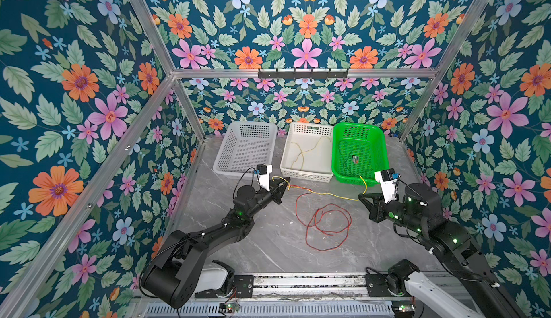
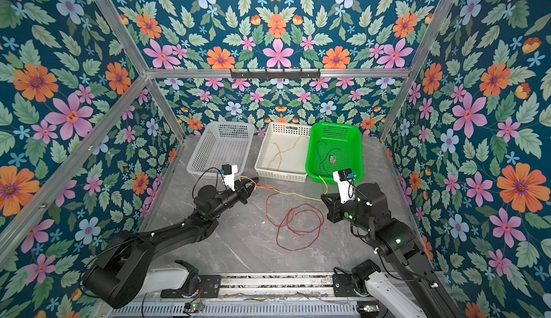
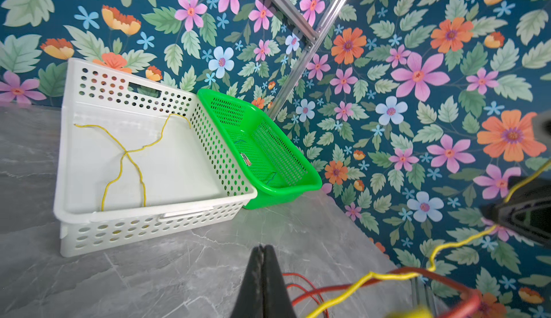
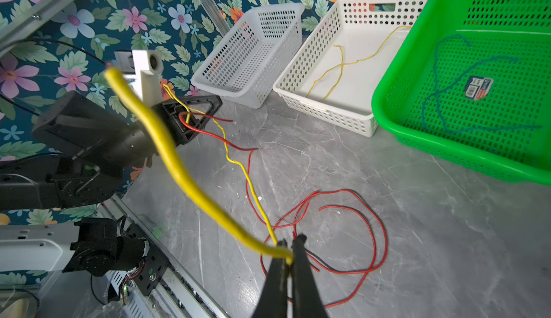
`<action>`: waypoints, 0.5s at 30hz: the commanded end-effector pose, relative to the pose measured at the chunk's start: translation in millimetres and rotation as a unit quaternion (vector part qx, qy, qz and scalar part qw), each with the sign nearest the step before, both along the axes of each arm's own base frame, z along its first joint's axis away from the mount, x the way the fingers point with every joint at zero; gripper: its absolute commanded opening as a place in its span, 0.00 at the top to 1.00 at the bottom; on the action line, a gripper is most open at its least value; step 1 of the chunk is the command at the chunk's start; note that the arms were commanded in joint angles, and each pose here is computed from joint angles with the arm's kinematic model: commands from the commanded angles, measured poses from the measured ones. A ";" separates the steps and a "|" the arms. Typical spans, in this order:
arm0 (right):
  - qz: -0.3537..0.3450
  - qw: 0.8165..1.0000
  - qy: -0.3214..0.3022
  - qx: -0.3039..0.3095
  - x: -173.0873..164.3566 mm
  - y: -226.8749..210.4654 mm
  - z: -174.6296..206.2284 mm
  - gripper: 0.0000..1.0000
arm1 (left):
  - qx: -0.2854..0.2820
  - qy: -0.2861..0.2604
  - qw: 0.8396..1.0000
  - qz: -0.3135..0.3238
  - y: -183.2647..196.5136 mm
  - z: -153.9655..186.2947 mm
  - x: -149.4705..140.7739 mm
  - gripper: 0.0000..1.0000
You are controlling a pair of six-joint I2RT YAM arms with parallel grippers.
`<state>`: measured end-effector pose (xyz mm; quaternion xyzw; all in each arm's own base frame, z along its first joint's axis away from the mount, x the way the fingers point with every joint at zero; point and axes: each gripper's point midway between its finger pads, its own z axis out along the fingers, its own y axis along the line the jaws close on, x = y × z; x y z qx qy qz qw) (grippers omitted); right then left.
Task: Untangle and sort cables by color
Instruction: Untie the cable from multiple cables.
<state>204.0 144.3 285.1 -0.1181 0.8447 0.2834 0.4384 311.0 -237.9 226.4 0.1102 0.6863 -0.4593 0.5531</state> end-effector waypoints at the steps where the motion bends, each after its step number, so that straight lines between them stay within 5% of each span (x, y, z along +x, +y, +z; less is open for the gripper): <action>1: -0.026 1.000 0.013 0.004 5.6 -4.4 -14.0 1.00 | -0.059 0.006 0.997 0.041 14.3 20.7 10.0 1.00; 15: -0.091 0.988 0.113 -0.062 17.4 -21.1 -107.3 1.00 | -0.142 -0.039 0.989 0.029 27.6 91.9 11.8 1.00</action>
